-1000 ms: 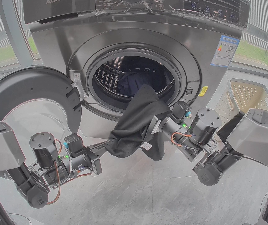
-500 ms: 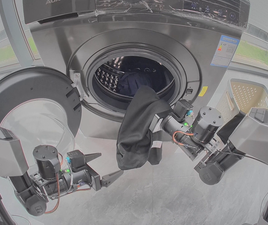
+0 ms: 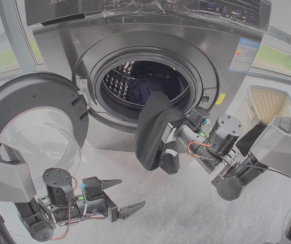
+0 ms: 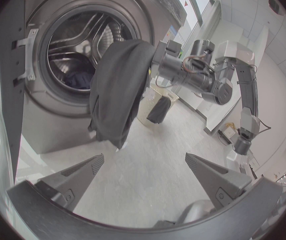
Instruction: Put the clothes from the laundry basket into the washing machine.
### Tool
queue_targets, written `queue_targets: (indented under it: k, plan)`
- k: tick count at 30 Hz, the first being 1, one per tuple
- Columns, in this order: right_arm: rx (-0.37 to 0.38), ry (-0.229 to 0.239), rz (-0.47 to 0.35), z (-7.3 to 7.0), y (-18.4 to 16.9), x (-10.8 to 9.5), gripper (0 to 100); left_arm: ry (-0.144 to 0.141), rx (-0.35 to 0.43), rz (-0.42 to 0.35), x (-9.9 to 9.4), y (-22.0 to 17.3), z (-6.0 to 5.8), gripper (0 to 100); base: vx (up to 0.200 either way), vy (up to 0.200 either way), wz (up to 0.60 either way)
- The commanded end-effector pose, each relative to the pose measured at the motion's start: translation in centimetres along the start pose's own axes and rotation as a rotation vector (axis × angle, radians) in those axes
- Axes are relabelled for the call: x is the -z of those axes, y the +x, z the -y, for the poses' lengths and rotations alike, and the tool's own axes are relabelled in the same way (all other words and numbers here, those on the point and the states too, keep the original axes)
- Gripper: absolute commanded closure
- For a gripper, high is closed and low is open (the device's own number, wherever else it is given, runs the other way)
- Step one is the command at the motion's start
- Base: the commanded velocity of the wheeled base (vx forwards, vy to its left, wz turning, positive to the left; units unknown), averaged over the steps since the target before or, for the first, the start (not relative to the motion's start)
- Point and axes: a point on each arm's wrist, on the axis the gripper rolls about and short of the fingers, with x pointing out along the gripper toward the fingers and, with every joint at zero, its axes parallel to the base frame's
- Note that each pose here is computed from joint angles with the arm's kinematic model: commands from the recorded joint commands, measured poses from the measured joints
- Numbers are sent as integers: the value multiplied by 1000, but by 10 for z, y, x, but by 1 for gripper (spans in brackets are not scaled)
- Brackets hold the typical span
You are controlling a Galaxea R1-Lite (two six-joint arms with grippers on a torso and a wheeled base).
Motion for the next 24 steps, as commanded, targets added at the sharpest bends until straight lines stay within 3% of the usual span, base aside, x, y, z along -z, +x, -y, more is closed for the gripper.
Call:
queue_targets:
  k: [1, 10, 16, 24]
  plan:
    - [-23, 8, -10, -11, -1, 4, 100, 19, -14, 104, -19, 27, -9, 0, 0, 0, 0]
    - [-54, 18, -24, -24, -3, 8, 100, 40, -56, 213, -35, 71, -25, 0, 0, 0, 0]
    - [-63, 20, -37, -29, -5, 12, 100, 38, -60, 245, -39, 87, -31, 0, 0, 0, 0]
    - [-85, 27, -51, -39, -9, 14, 100, 35, -124, 289, -42, 103, -51, 0, 0, 0, 0]
